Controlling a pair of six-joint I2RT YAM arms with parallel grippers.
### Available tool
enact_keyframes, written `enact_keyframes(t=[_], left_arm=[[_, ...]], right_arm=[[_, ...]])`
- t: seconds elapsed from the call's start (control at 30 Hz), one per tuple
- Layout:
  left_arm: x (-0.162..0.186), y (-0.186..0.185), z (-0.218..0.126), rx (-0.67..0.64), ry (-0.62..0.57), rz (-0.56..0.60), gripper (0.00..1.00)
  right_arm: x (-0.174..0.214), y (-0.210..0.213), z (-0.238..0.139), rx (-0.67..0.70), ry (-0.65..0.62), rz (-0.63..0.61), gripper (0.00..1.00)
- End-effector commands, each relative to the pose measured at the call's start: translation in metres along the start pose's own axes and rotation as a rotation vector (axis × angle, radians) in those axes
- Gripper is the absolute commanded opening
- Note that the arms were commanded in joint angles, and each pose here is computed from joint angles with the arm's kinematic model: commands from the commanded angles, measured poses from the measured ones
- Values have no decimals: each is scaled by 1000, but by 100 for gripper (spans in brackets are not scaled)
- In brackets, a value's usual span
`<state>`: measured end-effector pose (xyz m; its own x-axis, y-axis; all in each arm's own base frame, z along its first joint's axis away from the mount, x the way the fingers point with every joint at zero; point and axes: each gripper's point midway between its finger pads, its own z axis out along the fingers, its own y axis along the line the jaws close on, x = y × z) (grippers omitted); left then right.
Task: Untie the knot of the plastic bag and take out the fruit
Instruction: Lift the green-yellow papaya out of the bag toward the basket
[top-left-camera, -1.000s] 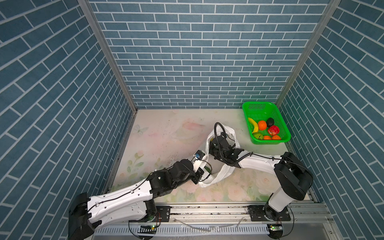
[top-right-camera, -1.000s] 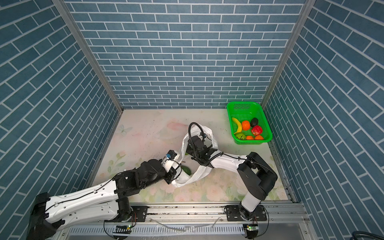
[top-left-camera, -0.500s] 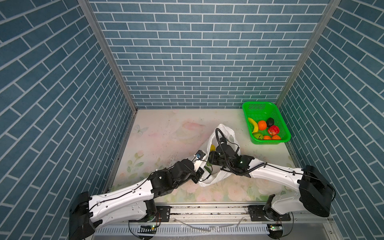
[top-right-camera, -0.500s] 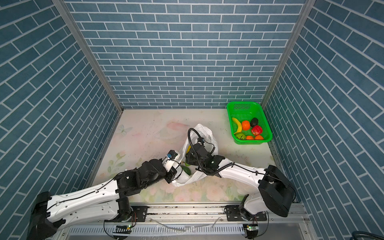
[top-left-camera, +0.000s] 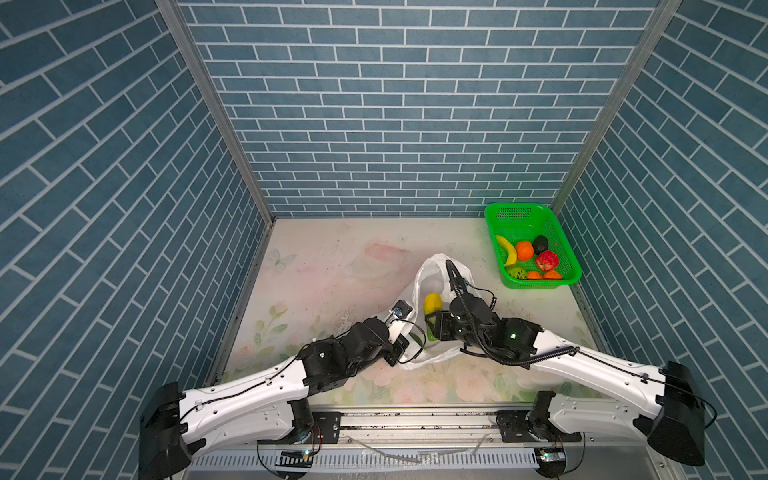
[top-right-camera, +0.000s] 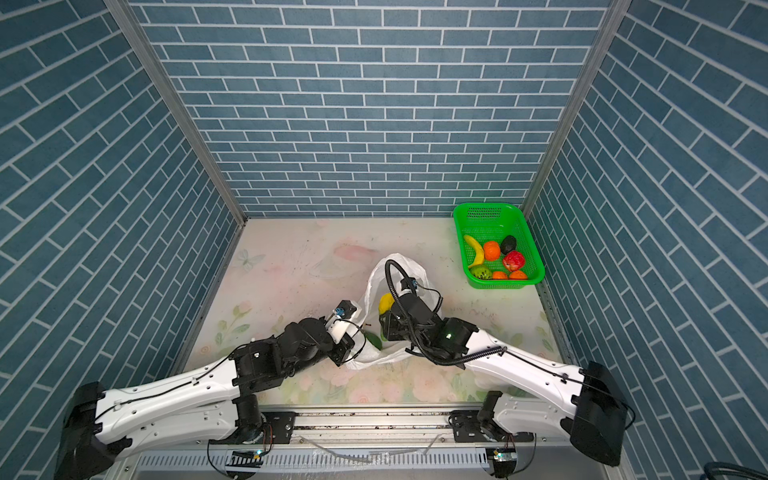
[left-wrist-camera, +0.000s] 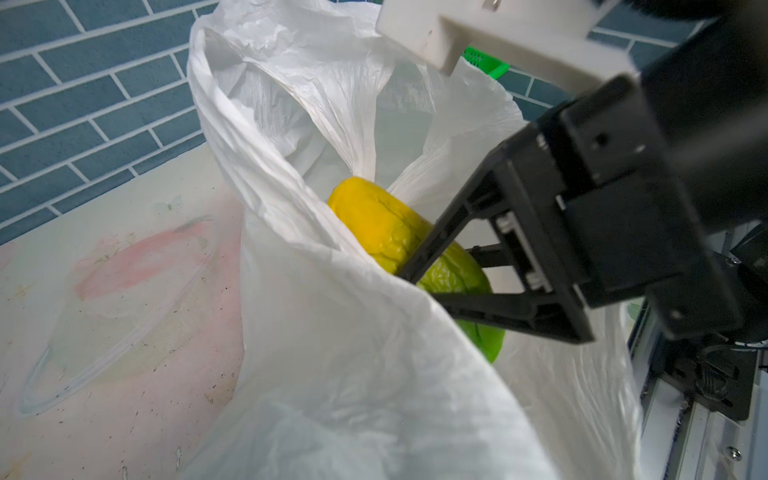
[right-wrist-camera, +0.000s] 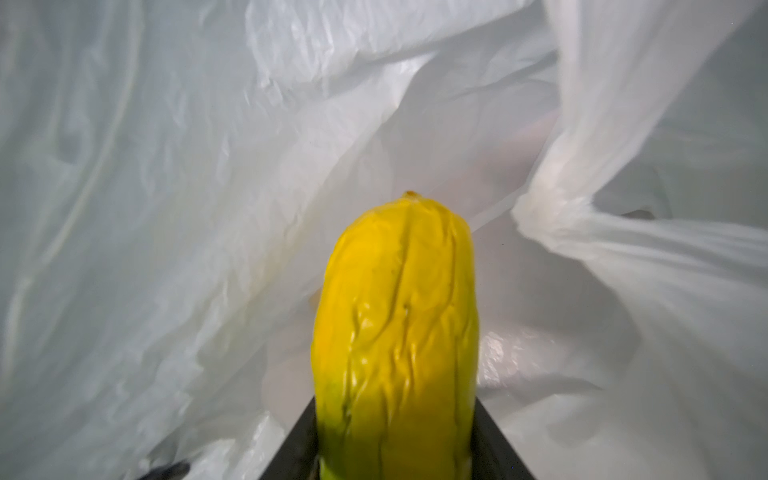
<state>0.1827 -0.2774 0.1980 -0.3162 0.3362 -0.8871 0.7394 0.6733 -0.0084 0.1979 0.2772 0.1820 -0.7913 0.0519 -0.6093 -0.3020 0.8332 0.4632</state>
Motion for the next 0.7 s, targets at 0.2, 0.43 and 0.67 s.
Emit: enact_keyframes(t=[0.2, 0.43, 0.67], left_arm=[[-11, -3, -5, 20, -18, 8, 0], [-10, -8, -4, 41, -9, 18, 0], [-9, -13, -3, 71, 9, 37, 0]], right_arm=[[-69, 8, -75, 13, -187, -19, 42], [-112, -5, -105, 28, -285, 15, 43], [-159, -68, -120, 225, -371, 34, 44]])
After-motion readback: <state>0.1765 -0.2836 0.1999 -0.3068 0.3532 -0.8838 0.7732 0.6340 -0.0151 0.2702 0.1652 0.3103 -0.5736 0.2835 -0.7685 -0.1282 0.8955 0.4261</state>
